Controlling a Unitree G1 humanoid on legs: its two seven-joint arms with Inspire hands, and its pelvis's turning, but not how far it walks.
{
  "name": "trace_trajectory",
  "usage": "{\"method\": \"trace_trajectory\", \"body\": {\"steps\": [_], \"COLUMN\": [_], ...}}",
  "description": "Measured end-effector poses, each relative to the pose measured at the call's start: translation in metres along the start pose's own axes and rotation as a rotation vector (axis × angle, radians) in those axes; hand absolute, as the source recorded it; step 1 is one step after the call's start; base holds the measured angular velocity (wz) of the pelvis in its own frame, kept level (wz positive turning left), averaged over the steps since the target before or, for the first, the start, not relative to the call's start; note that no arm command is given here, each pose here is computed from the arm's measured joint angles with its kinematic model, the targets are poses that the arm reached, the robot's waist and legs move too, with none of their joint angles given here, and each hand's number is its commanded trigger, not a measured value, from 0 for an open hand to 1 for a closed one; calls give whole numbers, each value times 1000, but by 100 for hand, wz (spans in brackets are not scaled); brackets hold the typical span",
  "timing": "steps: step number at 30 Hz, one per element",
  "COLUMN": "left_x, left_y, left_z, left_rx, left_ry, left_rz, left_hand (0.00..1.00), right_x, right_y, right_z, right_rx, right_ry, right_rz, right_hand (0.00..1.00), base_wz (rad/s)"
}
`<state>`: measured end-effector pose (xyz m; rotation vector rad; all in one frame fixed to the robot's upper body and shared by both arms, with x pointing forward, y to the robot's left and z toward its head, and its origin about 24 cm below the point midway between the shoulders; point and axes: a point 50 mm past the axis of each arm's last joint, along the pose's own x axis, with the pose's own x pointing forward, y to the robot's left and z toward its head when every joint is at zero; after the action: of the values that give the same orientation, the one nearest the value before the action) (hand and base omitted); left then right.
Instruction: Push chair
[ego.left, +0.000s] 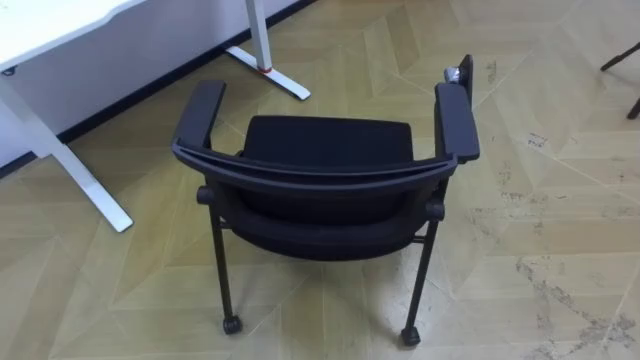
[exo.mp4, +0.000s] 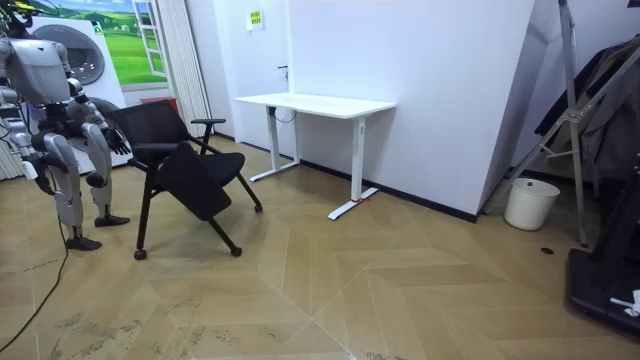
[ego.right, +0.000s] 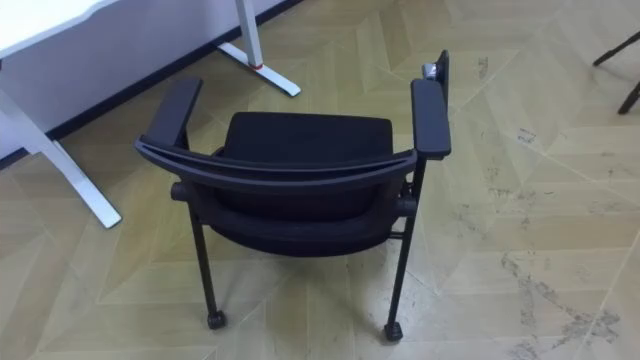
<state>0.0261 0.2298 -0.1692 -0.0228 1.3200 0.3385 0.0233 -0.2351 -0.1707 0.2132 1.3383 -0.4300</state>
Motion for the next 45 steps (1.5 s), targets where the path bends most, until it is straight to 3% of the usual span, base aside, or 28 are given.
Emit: {"method": "trace_trajectory", "body": {"steps": [5, 17, 27, 32, 40, 45], "left_x": [1, 1, -2, -5, -23, -39], "left_y": [-1, 2, 21, 37, 71, 71], "left_z": [5, 5, 6, 19, 107, 152], "left_rx": [59, 56, -4, 122, 303, 456], "left_ry": [-17, -22, -45, -110, -455, -636], "left_rz": [15, 52, 264, 399, 634, 705], "left_hand": [0, 0, 0, 0, 0, 0], "right_x": [0, 1, 1, 0, -2, -3], "right_y": [1, 2, -1, -6, -25, -32], "right_z": [4, 6, 4, 7, 23, 22], "right_rx": [-39, -39, -15, -5, -11, -4], "right_ry": [-16, -20, -11, -30, -81, -75], "right_rz": [-2, -11, -50, -66, -99, -97], "right_hand": [0, 0, 0, 0, 0, 0], "base_wz": [0, 0, 0, 1, -1, -1]}}
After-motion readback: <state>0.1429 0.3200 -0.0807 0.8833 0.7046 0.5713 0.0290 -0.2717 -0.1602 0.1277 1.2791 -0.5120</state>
